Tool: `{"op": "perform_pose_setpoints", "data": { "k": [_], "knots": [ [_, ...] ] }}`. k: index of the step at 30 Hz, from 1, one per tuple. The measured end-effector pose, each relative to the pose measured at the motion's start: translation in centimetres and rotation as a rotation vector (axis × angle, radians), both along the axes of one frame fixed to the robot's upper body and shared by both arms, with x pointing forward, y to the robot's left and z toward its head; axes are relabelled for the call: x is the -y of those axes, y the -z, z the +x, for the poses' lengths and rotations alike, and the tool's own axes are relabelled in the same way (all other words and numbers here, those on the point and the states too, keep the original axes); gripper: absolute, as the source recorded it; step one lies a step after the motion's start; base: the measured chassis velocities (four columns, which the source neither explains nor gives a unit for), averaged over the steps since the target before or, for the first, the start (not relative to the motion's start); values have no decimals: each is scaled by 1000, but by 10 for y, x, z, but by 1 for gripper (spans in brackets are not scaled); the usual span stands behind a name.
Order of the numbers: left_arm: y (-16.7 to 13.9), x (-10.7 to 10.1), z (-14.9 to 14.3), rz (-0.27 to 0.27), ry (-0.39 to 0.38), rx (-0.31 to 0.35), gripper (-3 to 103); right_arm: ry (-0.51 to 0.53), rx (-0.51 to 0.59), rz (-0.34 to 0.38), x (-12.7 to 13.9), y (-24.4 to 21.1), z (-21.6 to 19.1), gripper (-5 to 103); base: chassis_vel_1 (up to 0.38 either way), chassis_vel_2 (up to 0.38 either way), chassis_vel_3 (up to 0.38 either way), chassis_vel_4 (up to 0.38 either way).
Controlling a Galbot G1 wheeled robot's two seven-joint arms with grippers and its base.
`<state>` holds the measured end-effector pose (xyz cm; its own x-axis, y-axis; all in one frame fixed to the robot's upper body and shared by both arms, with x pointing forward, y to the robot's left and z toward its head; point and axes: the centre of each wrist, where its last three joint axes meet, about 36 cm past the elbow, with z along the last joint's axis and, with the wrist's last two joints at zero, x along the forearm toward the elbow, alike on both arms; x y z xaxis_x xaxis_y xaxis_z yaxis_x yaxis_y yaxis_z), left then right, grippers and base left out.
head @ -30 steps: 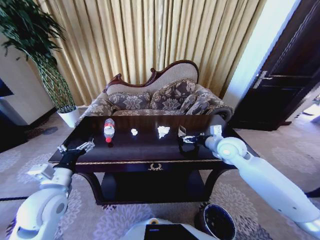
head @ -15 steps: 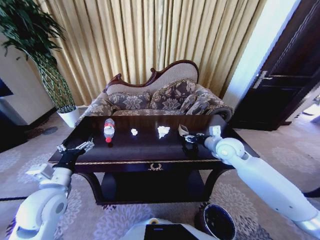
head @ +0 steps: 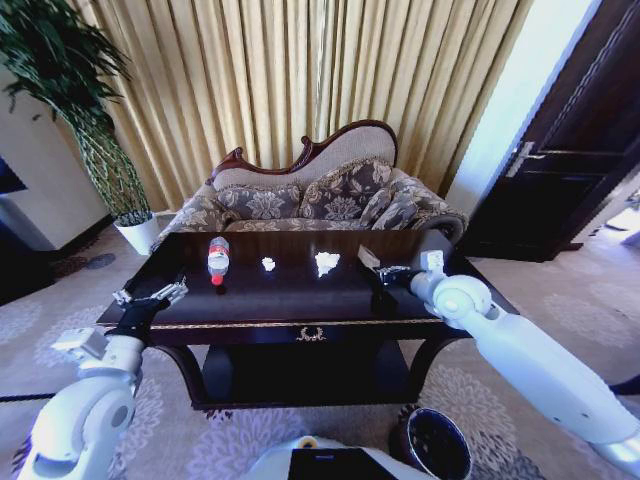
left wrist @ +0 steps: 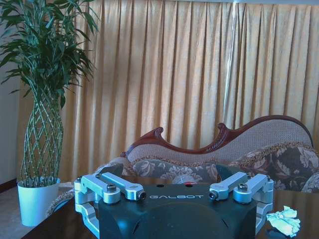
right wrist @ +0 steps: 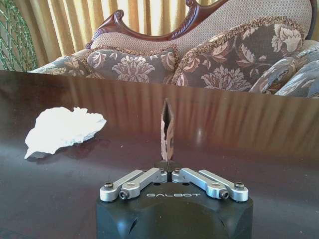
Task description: Move to the front of the table and place the trash on the table into the trash bin.
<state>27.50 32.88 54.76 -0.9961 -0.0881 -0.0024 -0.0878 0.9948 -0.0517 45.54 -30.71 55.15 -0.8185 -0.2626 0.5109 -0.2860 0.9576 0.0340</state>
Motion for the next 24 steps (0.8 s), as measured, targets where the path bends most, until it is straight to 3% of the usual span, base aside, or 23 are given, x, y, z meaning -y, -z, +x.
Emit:
{"op": "perform_pose_setpoints", "data": {
  "k": [14, 21, 24],
  "knots": [
    [0, 0, 0, 0, -1, 6, 100, -33, 44, 34, 2, -6, -8, 0, 0, 0, 0, 0],
    [-1, 0, 2, -1, 1, 15, 100, -11, 276, 120, 15, -11, -18, 0, 0, 0, 0, 0],
    [-1, 0, 2, -3, 1, 17, 100, 22, 338, 122, 18, -13, -20, 0, 0, 0, 0, 0]
  ]
}}
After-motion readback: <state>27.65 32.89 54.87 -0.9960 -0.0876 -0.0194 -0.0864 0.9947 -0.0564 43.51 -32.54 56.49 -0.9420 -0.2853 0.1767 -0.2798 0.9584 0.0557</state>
